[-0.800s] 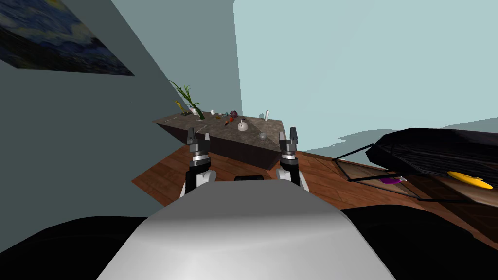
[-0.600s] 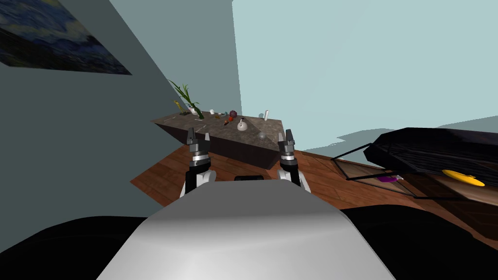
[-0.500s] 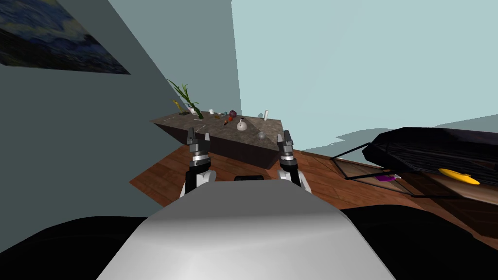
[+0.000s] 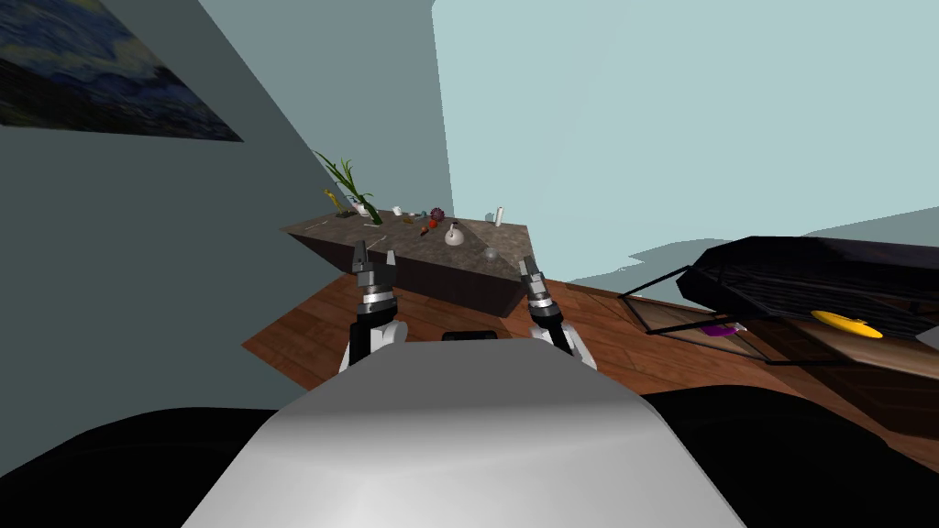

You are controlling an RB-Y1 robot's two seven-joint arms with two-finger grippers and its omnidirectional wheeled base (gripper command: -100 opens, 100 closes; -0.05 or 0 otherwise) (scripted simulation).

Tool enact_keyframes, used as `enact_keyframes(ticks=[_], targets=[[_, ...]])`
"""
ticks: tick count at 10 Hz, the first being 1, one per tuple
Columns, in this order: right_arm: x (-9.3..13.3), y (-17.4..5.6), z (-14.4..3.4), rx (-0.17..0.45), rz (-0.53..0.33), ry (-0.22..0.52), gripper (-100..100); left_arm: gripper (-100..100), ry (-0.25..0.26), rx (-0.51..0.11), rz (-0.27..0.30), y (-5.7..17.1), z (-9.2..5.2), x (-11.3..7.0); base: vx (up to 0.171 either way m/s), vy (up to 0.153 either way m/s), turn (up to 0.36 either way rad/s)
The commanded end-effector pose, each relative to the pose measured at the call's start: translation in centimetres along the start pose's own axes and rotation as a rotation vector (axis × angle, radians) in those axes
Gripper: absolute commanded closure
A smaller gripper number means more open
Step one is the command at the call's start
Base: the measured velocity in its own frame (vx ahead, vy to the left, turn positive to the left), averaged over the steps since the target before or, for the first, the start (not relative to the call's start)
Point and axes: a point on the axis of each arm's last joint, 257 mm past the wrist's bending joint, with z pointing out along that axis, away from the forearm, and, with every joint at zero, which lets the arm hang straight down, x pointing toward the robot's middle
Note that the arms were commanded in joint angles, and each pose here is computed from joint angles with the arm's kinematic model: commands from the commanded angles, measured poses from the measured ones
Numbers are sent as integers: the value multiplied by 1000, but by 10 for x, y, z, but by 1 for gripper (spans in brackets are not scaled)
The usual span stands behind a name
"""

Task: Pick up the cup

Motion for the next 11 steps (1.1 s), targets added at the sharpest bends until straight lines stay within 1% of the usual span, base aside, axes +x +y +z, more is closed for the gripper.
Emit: enact_keyframes(ticks=[1,2,3,5,6,7,8,10,11], targets=[[7,-15,-9,32,-45,61,-100,0,0,0,0,0,0,0,-20,-5,-24],[13,-29,-18,63,-79,104,-100,0,0,0,0,0,0,0,-27,-8,-35],[14,-29,-19,63,-86,117,-100,0,0,0,0,0,0,0,-21,-4,-8],[25,-61,-42,129,-163,217,-100,0,0,0,0,0,0,0,-26,4,-22],[26,-62,-43,129,-172,233,-100,0,0,0,0,0,0,0,-17,7,-12],[30,-78,-57,164,-213,285,-100,0,0,0,0,0,0,0,-6,14,-7],[30,-79,-57,163,-218,294,-100,0,0,0,0,0,0,0,-3,15,-7],[34,-113,-89,233,-302,403,-100,0,0,0,0,0,0,0,-4,37,4],[34,-113,-91,232,-313,423,-100,0,0,0,0,0,0,0,3,37,-3]])
